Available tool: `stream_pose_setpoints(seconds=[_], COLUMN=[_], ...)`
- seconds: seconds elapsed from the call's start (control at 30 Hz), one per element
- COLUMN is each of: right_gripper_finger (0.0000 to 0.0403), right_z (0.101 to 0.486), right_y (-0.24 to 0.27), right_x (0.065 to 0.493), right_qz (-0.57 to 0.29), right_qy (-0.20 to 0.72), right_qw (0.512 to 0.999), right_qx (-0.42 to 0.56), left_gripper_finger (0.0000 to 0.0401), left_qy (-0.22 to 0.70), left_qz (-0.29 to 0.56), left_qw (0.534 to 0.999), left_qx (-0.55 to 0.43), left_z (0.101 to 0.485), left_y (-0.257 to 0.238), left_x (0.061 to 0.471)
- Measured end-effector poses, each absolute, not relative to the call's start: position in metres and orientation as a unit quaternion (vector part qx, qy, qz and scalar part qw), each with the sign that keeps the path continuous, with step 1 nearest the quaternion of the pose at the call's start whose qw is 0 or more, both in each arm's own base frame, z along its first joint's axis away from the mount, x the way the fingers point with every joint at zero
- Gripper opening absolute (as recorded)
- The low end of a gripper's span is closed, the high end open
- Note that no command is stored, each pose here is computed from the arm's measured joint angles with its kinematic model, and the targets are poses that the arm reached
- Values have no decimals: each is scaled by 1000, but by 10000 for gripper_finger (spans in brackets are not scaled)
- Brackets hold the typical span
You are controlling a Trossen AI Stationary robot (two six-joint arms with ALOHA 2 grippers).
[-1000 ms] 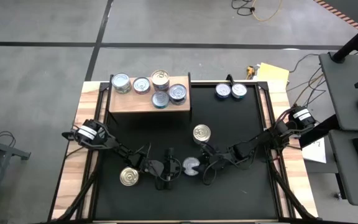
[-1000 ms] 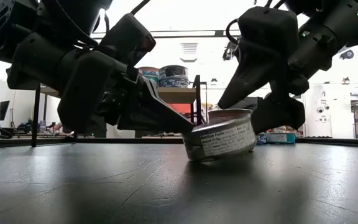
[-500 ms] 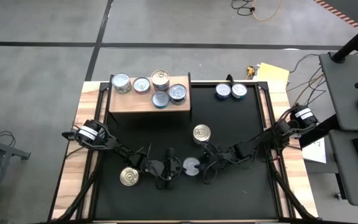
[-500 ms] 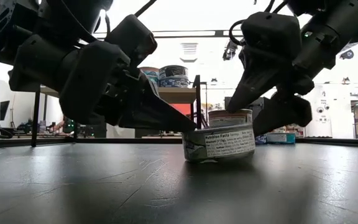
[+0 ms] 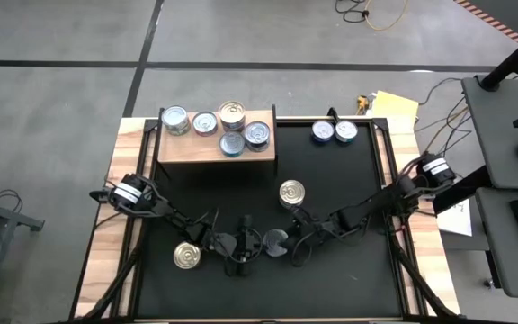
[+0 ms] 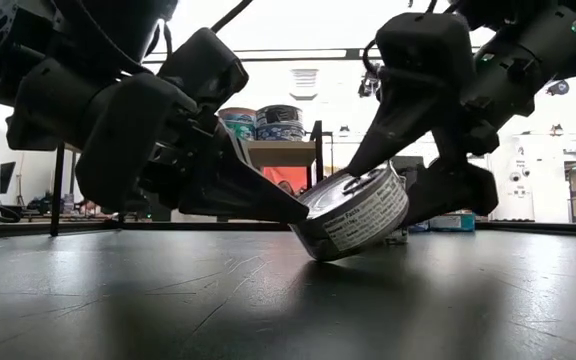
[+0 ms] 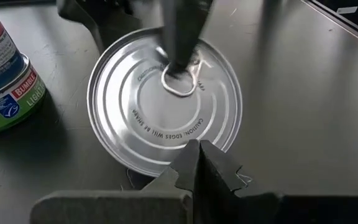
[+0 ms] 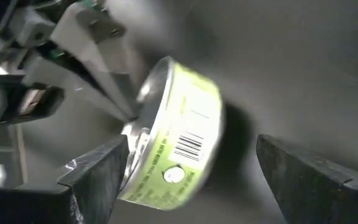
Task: Stack canned seafood by type on shelf
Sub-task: Put the green tuna can on the shelf
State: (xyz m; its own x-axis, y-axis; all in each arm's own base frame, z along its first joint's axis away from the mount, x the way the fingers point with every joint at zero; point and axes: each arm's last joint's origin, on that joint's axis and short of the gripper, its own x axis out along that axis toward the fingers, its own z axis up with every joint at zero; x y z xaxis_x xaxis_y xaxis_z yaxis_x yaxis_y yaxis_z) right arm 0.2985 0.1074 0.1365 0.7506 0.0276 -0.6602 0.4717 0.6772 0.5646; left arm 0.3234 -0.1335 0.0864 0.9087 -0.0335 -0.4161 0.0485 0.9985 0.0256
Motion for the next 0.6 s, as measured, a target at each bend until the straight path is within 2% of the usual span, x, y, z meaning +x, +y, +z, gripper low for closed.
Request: stream_pose_setpoints(seconds=[0.23, 0.37, 0.47, 0.6], right_gripper_finger=[329, 307, 271, 191], right_z=[126, 126, 126, 127], right_y=[111, 110, 110, 110], right_x=[306, 306, 307, 306], right_qz=[-104, -105, -105, -104], right_qy=[328, 324, 324, 324], right_qw=[855, 857, 857, 859], right_qx=[389, 386, 386, 383], left_gripper_finger=[0, 0, 0, 0], left_qy=[211, 210, 207, 200], left_qz=[-22, -22, -22, -22], left_qw=[977, 977, 978, 979], left_qx=[19, 19, 18, 15], left_z=[86, 86, 87, 88], left_y=[-133, -133, -133, -134], left_x=[324, 324, 324, 324])
